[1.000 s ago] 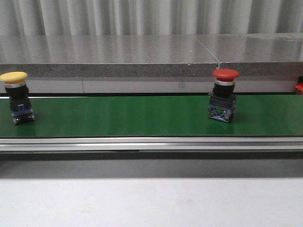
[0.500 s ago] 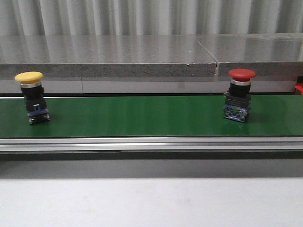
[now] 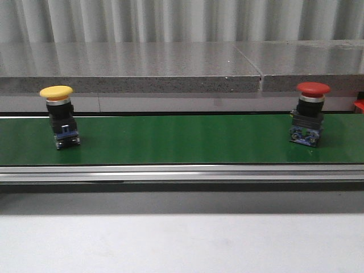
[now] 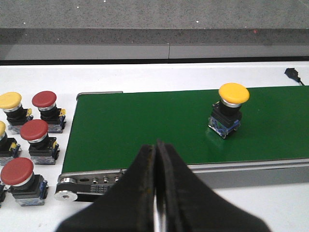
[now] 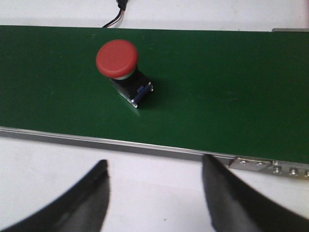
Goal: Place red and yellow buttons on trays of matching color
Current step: 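Reach the right gripper to the red button at the belt's end and grasp, then carry the red button into the red tray and open the right gripper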
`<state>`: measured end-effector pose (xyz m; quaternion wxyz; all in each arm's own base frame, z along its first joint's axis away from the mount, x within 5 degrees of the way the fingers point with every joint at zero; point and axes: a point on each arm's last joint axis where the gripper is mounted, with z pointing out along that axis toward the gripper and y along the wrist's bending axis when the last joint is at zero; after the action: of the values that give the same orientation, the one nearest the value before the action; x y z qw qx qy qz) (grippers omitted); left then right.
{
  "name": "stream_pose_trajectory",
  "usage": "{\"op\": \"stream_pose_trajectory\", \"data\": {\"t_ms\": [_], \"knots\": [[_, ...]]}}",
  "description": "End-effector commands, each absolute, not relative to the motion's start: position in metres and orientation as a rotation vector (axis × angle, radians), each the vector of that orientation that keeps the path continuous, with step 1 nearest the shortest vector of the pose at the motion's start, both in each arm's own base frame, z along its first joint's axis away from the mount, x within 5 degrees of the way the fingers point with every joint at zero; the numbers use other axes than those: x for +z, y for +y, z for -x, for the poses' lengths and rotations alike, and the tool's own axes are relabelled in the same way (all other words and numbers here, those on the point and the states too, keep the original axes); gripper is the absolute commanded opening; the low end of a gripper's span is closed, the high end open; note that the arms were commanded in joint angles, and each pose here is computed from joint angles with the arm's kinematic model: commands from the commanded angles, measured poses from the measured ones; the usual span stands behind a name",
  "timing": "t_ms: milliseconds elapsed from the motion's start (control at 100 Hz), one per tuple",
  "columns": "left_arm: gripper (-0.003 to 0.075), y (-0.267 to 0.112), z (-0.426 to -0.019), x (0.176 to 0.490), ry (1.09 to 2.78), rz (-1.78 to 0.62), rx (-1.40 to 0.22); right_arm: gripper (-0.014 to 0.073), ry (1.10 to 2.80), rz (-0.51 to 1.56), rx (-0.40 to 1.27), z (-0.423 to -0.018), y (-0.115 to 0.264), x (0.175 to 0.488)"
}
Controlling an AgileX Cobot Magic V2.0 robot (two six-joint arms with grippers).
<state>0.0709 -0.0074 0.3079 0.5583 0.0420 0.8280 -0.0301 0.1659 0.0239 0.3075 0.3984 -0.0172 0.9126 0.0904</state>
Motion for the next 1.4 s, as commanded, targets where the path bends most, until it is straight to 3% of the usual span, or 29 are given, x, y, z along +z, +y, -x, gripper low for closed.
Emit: {"op": "stream_pose_trajectory", "data": {"t_ms": [0,220,640,990,1080,1250,1320,1390], "knots": [[-0.0021,-0.008,-0.073,0.322,1.863,-0.093,-0.091,0.0606,2.214,0.03,0.239,-0.171,0.024,0.324],[-0.0021,-0.008,-0.073,0.322,1.863,-0.093,-0.091,0.0578,2.221,0.043,0.227,-0.185,0.025,0.323],[-0.0021,-0.008,-0.073,0.322,1.863,-0.093,-0.091,0.0578,2.339,0.15,0.224,-0.256,0.045,0.306],[-0.0021,-0.008,-0.073,0.322,1.863,-0.093,-0.091,0.0571,2.414,0.167,0.113,-0.307,0.038,0.28],[-0.0021,-0.008,-0.073,0.322,1.863,-0.093,-0.091,0.0471,2.445,0.15,0.111,-0.312,0.035,0.277],[-0.0021,-0.008,-0.073,0.322,1.863,-0.093,-0.091,0.0081,2.495,0.13,0.112,-0.313,0.029,0.288],[-0.0021,-0.008,-0.073,0.322,1.863,-0.093,-0.091,0.0013,2.492,0.114,0.108,-0.315,0.024,0.299],[-0.0021,-0.008,-0.073,0.322,1.863,-0.093,-0.091,0.0013,2.463,0.083,0.097,-0.319,0.016,0.313]]}}
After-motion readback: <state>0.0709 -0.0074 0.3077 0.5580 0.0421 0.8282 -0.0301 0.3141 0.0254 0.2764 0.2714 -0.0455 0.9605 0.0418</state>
